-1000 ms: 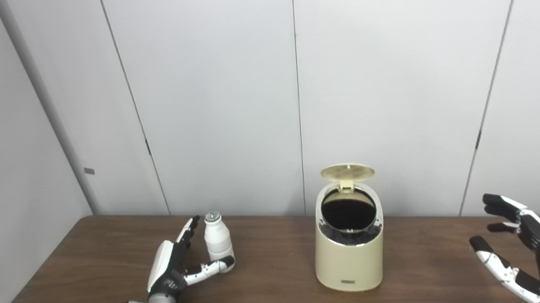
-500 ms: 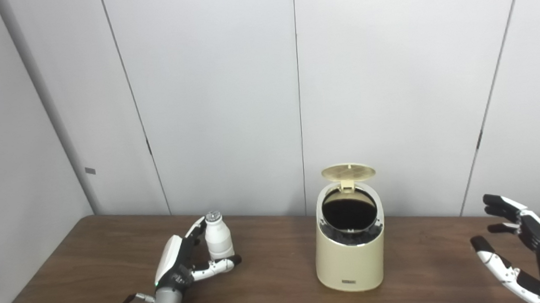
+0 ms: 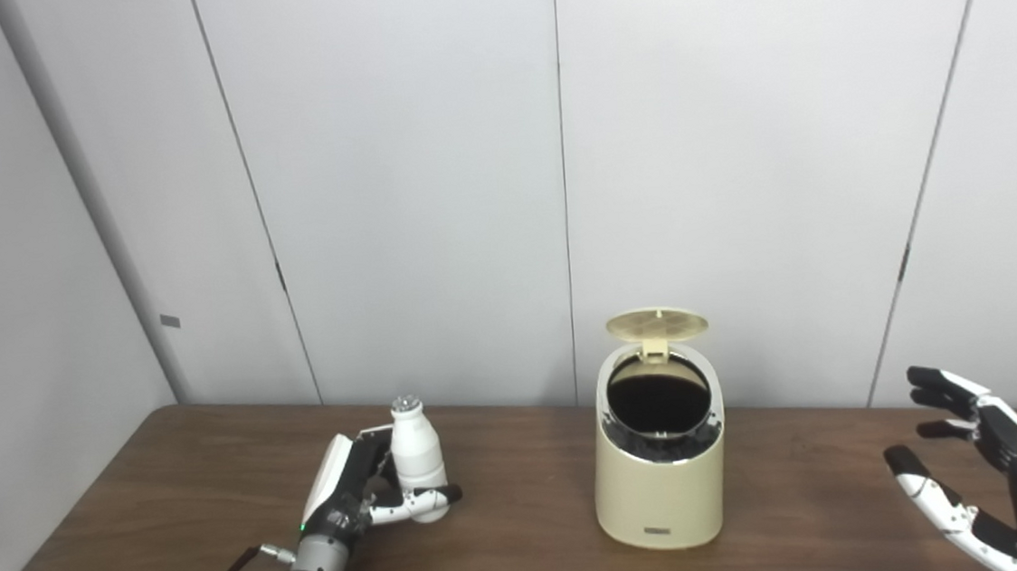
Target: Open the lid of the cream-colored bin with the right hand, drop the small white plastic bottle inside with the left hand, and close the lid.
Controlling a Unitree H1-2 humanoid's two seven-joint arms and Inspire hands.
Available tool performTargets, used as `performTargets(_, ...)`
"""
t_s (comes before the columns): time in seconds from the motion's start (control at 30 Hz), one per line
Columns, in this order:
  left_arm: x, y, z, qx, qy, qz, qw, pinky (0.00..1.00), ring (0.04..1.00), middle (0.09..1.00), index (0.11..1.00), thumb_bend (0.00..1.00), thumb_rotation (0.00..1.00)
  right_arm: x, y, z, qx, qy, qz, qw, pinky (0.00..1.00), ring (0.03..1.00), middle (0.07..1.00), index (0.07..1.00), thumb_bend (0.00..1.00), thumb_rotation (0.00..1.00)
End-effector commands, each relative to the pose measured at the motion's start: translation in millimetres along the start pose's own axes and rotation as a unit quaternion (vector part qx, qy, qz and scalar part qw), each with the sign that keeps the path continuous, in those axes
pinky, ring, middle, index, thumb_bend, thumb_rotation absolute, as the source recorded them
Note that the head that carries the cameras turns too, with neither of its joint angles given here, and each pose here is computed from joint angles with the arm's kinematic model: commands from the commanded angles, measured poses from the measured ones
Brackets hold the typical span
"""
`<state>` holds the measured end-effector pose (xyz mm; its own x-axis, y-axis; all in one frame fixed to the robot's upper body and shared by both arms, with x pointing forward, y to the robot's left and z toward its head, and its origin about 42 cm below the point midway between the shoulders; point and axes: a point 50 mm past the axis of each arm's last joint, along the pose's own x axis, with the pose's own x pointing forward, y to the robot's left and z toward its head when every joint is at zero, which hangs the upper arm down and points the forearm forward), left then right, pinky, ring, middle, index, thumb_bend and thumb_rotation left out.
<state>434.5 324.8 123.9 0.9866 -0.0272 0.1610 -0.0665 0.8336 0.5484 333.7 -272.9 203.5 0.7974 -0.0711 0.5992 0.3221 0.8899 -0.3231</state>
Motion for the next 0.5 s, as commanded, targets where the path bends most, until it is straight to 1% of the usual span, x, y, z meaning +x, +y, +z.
performTargets(0.0, -5.9, -10.1, -6.3, 0.006, 0.013, -0.035, 0.999, 0.38, 0.469, 0.488, 0.467, 0.50, 0.00, 10.5, -4.2, 12.3, 0.006, -0.034, -0.011, 0.999, 0.62, 0.762, 0.786, 0.746, 0.21, 0.39)
performTargets(0.1, -6.1, -10.1, -5.9, 0.008, 0.012, -0.034, 0.999, 0.39, 0.462, 0.484, 0.471, 0.50, 0.00, 10.3, -3.9, 12.8, 0.005, -0.034, -0.009, 0.999, 0.62, 0.763, 0.788, 0.750, 0.20, 0.38)
performTargets(0.23, -6.8, -9.3, -5.9, 0.000, 0.010, -0.034, 0.999, 0.39, 0.465, 0.482, 0.477, 0.50, 0.00, 10.0, -3.2, 12.3, 0.008, -0.034, -0.008, 0.999, 0.62, 0.765, 0.794, 0.756, 0.19, 0.33)
performTargets(0.33, -7.3, -7.4, -7.2, -0.007, 0.008, -0.032, 0.999, 0.38, 0.459, 0.479, 0.482, 0.50, 0.00, 9.8, -1.6, 12.3, 0.014, -0.034, -0.007, 0.999, 0.62, 0.769, 0.797, 0.758, 0.19, 0.32)
performTargets(0.43, -7.5, -4.9, -5.1, -0.001, -0.003, -0.027, 1.000, 0.38, 0.460, 0.477, 0.479, 0.50, 0.00, 9.8, -0.9, 13.2, 0.012, -0.033, -0.008, 0.999, 0.62, 0.769, 0.797, 0.756, 0.19, 0.32)
performTargets(0.47, -7.2, -3.2, -0.5, 0.004, -0.012, -0.020, 1.000, 0.39, 0.460, 0.477, 0.478, 0.50, 0.00, 9.8, -0.9, 13.6, 0.010, -0.033, -0.008, 0.999, 0.62, 0.769, 0.796, 0.755, 0.19, 0.33)
